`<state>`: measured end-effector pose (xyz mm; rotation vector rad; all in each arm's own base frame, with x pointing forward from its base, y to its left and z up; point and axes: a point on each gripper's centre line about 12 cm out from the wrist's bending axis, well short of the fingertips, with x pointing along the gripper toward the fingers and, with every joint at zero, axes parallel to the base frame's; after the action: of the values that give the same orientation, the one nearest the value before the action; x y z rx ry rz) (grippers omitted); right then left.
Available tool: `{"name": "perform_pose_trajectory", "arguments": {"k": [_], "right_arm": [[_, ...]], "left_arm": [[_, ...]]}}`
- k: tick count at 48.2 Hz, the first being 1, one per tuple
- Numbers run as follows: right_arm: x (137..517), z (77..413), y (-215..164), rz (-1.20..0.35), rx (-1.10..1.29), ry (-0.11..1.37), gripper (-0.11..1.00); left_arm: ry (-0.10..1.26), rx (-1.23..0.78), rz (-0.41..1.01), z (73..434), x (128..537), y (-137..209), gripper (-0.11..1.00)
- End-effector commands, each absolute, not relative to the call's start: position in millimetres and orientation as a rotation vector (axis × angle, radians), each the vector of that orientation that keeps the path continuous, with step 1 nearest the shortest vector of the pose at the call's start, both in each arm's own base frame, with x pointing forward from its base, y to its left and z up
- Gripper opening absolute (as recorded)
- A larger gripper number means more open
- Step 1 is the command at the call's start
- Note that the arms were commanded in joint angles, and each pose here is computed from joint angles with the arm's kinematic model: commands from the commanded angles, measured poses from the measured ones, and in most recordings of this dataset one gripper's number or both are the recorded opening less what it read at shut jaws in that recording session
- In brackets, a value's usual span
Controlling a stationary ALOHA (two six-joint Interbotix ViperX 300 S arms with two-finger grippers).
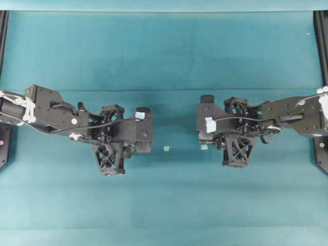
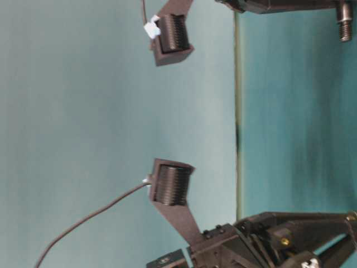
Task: Insert the washer onto the shaft with both hands.
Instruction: 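Lift the washer and shaft off the table with both grippers, then rotate both grippers to face each other, shaft pointing toward washer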
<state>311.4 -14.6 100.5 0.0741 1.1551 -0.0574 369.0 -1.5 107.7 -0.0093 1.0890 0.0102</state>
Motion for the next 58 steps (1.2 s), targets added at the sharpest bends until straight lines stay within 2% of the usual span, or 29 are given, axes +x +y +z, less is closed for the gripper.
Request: {"name": "perform_pose_trajectory", "arguments": {"k": [1, 18, 37, 47, 58], "right_arm": [[316.2, 113.0, -13.9, -0.056, 0.075, 1.094, 0.00], [317.0, 126.7, -12.4, -0.062, 0.086, 0.983, 0.00], [298.0, 139.6, -5.2, -0.091, 0.200, 0.687, 0.00], [290.6, 141.2, -1.0, -0.081, 0.216, 0.639, 0.00], [292.1, 141.6, -0.4, -0.073, 0.204, 0.629, 0.00]], "left_arm": [[1.029, -0.008, 0.007, 122.3, 373.2, -2.7, 0.35], [0.937, -0.008, 0.004, 138.4, 369.7, -2.8, 0.35], [0.612, -0.016, -0.007, 161.4, 355.0, -4.1, 0.35], [0.493, -0.019, -0.009, 171.2, 351.6, -3.9, 0.35], [0.451, -0.018, -0.011, 175.9, 354.2, -4.0, 0.35]]}}
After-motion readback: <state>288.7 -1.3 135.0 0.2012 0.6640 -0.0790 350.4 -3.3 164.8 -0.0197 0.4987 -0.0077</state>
